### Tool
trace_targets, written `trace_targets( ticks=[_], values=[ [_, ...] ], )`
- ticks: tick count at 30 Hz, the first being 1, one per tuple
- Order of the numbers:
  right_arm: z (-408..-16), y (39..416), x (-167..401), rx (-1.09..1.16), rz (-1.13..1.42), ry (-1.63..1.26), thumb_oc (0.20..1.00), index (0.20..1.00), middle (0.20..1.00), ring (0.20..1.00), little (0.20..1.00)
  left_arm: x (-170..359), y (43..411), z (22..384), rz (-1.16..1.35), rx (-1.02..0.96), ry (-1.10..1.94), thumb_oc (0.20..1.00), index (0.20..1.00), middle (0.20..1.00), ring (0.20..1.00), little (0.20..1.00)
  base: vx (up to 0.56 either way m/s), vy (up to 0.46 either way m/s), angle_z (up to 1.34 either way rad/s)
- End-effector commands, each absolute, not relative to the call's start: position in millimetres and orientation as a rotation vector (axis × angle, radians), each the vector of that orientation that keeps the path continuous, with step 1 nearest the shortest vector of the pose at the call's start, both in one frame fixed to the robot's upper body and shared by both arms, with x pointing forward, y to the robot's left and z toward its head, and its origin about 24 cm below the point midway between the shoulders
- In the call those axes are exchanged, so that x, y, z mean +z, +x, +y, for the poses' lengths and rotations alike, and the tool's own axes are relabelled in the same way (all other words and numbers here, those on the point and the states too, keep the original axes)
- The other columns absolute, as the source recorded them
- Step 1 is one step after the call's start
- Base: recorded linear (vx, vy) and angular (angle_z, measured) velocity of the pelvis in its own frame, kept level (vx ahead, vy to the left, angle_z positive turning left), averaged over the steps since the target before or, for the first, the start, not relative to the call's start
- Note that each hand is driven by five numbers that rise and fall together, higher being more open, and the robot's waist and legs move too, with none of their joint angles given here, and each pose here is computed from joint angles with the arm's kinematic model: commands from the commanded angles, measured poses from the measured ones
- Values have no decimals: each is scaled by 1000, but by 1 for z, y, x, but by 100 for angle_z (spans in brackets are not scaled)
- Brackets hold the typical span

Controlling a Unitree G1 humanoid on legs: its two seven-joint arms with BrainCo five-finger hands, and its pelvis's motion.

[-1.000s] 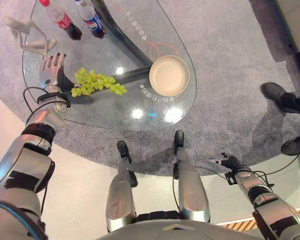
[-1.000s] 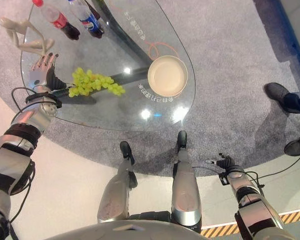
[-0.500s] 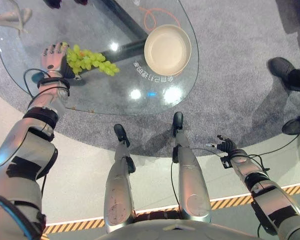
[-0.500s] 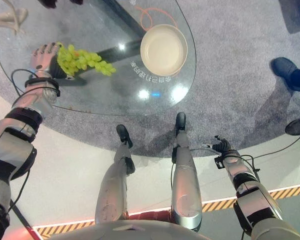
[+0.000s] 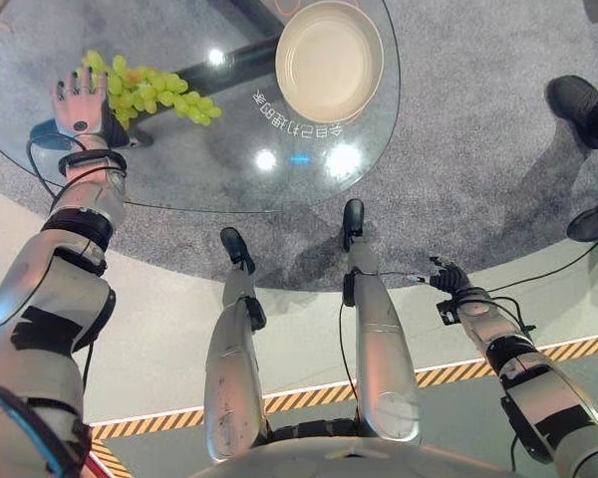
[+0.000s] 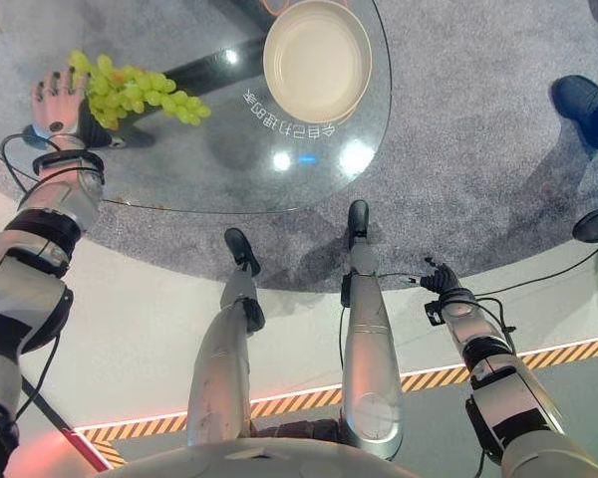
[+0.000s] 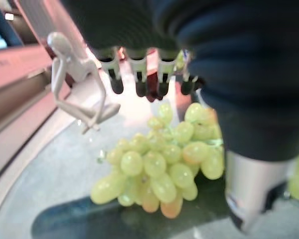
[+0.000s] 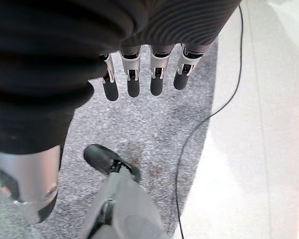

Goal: Pick up fruits into the plate

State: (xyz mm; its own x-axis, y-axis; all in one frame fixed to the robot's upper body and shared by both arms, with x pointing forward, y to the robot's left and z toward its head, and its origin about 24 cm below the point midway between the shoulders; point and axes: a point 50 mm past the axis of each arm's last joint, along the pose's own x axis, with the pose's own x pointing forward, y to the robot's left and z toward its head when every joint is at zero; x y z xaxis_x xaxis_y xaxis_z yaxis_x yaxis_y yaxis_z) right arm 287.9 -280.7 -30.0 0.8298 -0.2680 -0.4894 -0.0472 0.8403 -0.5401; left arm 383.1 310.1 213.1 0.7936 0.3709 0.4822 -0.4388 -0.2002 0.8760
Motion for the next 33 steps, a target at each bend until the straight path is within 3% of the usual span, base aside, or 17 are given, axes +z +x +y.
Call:
trace_targets(
  ticks=[1, 12, 18, 24, 33],
  values=[
    [-288, 282, -29, -118, 577, -601, 1000, 1000, 1000, 1000, 1000, 258, 362, 348, -57, 1036, 1597, 1000, 1000, 1000, 1000, 1000, 16, 11, -6],
    [-281, 279, -33, -94, 557, -594, 1000, 1000, 1000, 1000, 1000, 289, 355, 344, -250, 1260, 1464, 1000, 1000, 1000, 1000, 1000, 3, 1, -1],
    [-279, 278, -34, -94, 541, -585, 1000, 1000, 1000, 1000, 1000, 295, 355, 345, -254, 1278, 1373, 1000, 1000, 1000, 1000, 1000, 0, 0, 0],
    [-271, 284, -28, -75, 501, -579, 1000, 1000, 1000, 1000, 1000, 284, 366, 344, -125, 1089, 1249, 1000, 1000, 1000, 1000, 1000, 1, 1, 1],
    [-276, 297, -6, -85, 436, -618, 1000, 1000, 1000, 1000, 1000, 236, 379, 345, 362, 609, 1453, 1000, 1000, 1000, 1000, 1000, 27, 59, -4]
  ],
)
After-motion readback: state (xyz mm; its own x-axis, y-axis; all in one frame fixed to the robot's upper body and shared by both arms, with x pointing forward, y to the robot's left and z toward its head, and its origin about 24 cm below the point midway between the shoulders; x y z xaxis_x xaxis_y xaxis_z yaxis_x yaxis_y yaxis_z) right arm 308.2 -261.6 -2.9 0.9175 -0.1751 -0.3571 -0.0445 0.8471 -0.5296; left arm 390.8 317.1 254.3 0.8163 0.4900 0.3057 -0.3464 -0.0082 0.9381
